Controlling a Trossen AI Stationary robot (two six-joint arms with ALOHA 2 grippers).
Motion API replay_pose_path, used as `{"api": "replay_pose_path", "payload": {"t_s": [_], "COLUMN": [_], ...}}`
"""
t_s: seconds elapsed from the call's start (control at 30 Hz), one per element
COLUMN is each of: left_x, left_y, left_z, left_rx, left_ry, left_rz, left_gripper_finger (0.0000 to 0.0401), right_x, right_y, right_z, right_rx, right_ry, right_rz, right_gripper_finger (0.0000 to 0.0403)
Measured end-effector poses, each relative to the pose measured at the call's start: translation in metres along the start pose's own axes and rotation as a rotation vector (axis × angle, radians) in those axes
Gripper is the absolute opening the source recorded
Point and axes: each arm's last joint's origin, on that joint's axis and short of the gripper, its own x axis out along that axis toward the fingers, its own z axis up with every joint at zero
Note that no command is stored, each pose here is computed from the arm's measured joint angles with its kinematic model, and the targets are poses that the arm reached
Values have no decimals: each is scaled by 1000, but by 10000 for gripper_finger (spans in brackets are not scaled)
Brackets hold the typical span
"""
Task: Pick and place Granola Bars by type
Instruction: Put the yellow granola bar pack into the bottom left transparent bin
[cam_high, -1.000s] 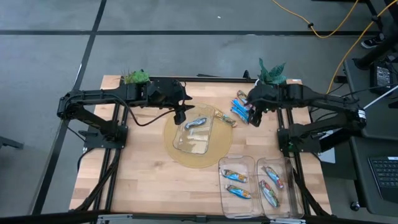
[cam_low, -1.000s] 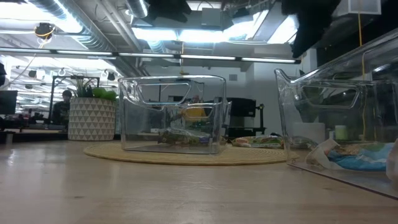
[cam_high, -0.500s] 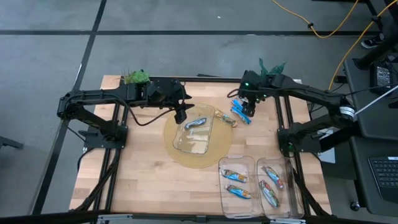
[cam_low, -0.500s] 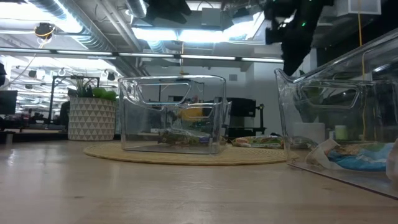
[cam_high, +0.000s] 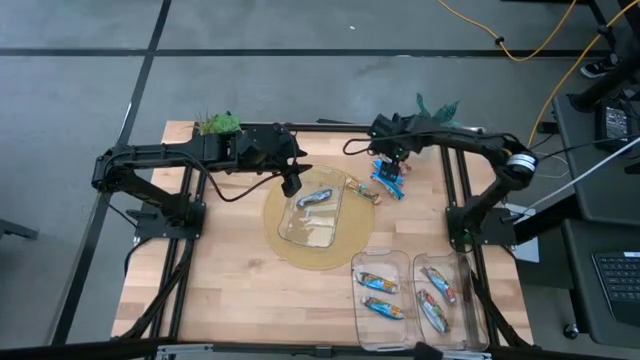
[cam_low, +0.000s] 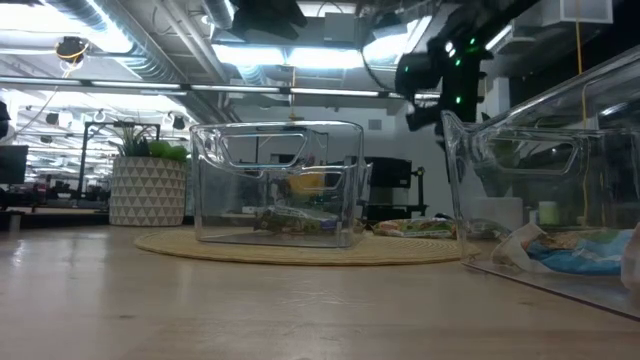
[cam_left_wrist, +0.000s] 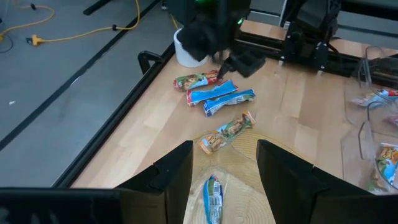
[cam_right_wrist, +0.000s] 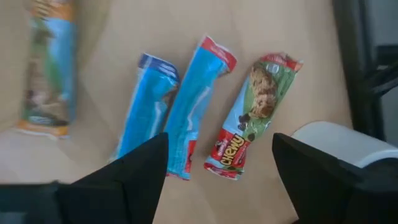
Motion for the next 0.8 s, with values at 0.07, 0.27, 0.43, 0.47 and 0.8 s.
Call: {"api": "replay_pose_path", "payload": {"t_s": [0.07, 0.27, 0.43, 0.47, 0.8], "left_x": [0, 0, 0, 0, 0], "left_y": [0, 0, 0, 0, 0], "left_z": [0, 0, 0, 0, 0], "left_rx": [-3, -9, -9, -9, -9], "left_ry": [0, 0, 0, 0, 0], "left_rz": [0, 1, 1, 1, 5], "left_gripper_finger": [169, 169, 169, 169, 169], "right_x": [10, 32, 45, 47, 54], "right_y": [-3, -14, -22, -23, -32], "right_z": [2, 6, 7, 6, 6], "right_rx": [8, 33, 60, 63, 109], "right_ry": [33, 76, 102, 111, 128], "right_rz": [3, 7, 9, 10, -6], "right_gripper_finger": [288, 288, 288, 288, 288]}}
